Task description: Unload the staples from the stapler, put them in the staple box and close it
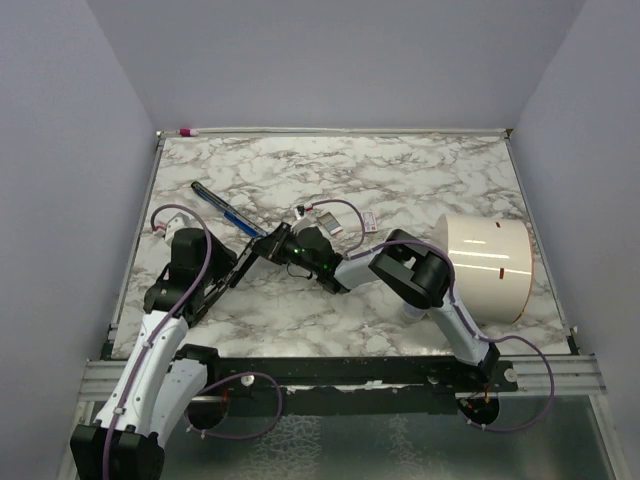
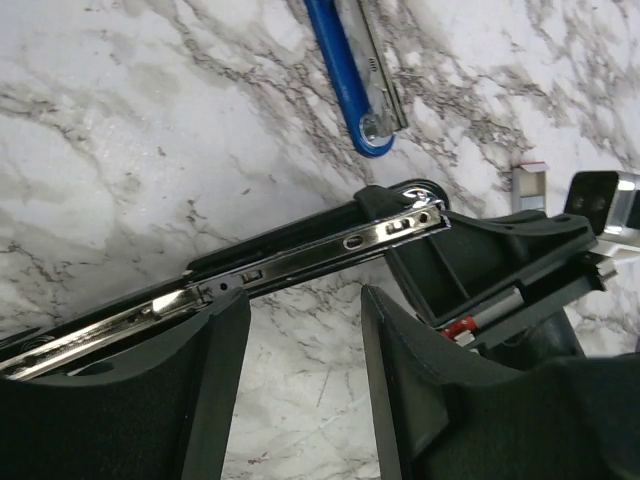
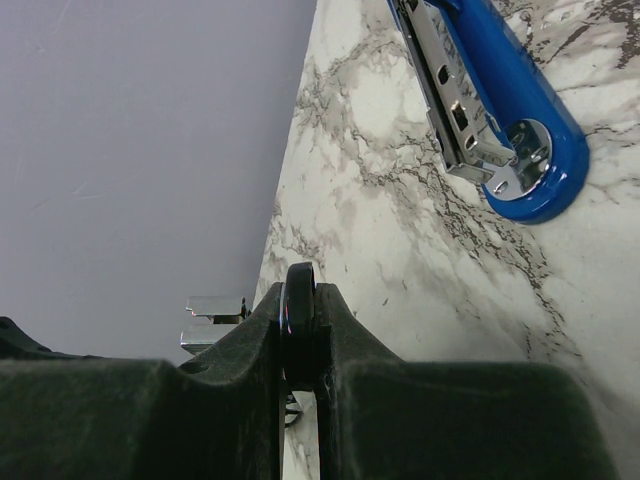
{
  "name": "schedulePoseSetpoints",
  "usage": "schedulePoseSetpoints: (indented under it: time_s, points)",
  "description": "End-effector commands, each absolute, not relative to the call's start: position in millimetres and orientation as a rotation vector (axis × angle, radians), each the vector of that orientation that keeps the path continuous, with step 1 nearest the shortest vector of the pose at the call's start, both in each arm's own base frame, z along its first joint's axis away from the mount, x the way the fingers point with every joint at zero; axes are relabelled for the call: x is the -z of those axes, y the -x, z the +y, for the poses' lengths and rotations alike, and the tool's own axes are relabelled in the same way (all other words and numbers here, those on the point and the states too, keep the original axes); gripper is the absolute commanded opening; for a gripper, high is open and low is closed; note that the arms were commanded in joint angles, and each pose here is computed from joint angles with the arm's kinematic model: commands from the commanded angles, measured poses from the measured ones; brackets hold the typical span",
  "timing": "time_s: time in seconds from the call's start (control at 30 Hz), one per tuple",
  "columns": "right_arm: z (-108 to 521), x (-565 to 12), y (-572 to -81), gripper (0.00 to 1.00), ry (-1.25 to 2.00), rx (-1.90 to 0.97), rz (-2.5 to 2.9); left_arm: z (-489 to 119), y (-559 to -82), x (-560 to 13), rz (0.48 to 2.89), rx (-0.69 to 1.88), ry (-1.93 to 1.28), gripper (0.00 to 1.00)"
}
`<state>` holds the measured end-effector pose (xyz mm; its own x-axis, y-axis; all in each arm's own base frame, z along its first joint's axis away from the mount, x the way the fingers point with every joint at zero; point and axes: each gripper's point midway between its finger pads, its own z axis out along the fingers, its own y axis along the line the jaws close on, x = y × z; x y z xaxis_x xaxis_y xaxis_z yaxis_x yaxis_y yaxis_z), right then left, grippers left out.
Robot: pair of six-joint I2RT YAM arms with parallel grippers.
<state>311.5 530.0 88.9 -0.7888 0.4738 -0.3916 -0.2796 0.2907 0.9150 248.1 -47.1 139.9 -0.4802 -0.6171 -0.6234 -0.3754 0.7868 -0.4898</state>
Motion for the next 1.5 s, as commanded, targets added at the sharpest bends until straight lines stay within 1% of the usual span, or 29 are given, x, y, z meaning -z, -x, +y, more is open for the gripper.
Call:
schedulePoseSetpoints:
  time_s: [0.0,0.17,0.27,0.67,0.97,1.27,1.47]
  points:
    - [534,-110,-314,0.01,-0.224,-1.639,1.838,-29,-240,-119,2.14,0.289,0.893,0.49]
    - [533,-106,-315,0.01,-0.232,-1.631,1.844,-15,-233,-96,2.17,0.229,0.984,0.46]
    - [535,-105,-314,0.01,-0.229,-1.636,1.851,-14,-232,-84,2.2,0.231,1.004,0.39]
    - [536,-97,-313,0.02,-0.23,-1.632,1.88,-12,-223,-51,2.216,0.242,1.148,0.39]
    - [533,-89,-312,0.16,-0.211,-1.591,1.92,-11,-214,-35,2.219,0.233,1.203,0.38]
    - [516,-81,-320,0.31,-0.14,-1.454,1.975,-9,-211,-28,2.225,0.217,1.211,0.36]
    - [497,-95,-324,0.35,-0.083,-1.411,1.948,-10,-212,-30,2.226,0.222,1.199,0.36]
